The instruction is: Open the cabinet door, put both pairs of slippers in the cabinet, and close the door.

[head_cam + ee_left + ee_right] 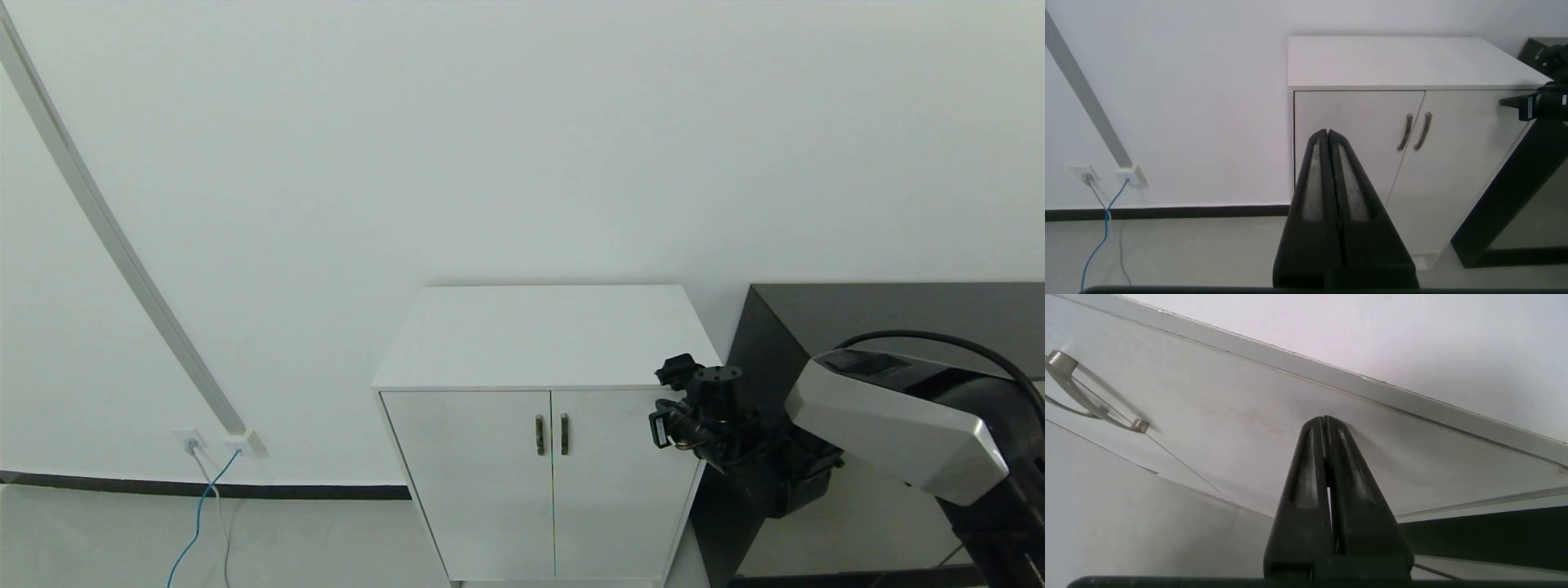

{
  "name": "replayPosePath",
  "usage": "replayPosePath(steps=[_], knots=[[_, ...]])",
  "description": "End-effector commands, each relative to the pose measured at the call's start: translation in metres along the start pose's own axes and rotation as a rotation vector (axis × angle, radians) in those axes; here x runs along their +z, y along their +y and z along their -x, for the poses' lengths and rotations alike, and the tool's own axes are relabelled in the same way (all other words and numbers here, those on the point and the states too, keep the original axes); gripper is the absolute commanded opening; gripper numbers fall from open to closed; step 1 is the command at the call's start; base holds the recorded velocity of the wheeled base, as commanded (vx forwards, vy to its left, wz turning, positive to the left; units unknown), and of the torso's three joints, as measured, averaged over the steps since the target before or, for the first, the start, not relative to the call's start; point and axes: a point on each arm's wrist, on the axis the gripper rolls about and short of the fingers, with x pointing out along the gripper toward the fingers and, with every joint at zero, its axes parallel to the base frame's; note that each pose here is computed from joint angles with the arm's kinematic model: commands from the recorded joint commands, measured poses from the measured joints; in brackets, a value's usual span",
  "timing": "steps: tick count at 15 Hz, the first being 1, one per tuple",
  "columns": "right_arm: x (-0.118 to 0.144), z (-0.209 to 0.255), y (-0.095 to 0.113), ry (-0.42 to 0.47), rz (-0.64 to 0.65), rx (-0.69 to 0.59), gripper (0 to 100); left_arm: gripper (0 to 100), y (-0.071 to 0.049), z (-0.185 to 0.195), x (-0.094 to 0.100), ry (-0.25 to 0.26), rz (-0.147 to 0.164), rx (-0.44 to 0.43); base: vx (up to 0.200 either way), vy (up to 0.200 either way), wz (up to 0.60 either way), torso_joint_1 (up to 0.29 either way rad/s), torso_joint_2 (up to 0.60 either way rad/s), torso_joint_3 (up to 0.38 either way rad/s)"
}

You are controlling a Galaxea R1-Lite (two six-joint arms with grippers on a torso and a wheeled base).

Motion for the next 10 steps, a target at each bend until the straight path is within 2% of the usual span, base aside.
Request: replayPosePath(steps=[1, 7, 10], knots=[[0.001, 0.002, 0.0, 0.0, 0.001, 0.001, 0, 0, 0.0, 0.0, 0.0, 0.002, 0.001, 0.001, 0.0, 0.0, 0.0, 0.0, 0.0, 0.0], [0.025, 0.049, 0.004, -0.016, 0.004, 0.029, 0, 0, 0.0, 0.0, 0.0, 0.002, 0.002, 0.001, 0.0, 0.0, 0.0, 0.0, 0.0, 0.0], [0.038, 0.077, -0.002, -0.065, -0.004, 0.027, 0, 0, 0.0, 0.0, 0.0, 0.002, 0.002, 0.001, 0.0, 0.0, 0.0, 0.0, 0.0, 0.0]])
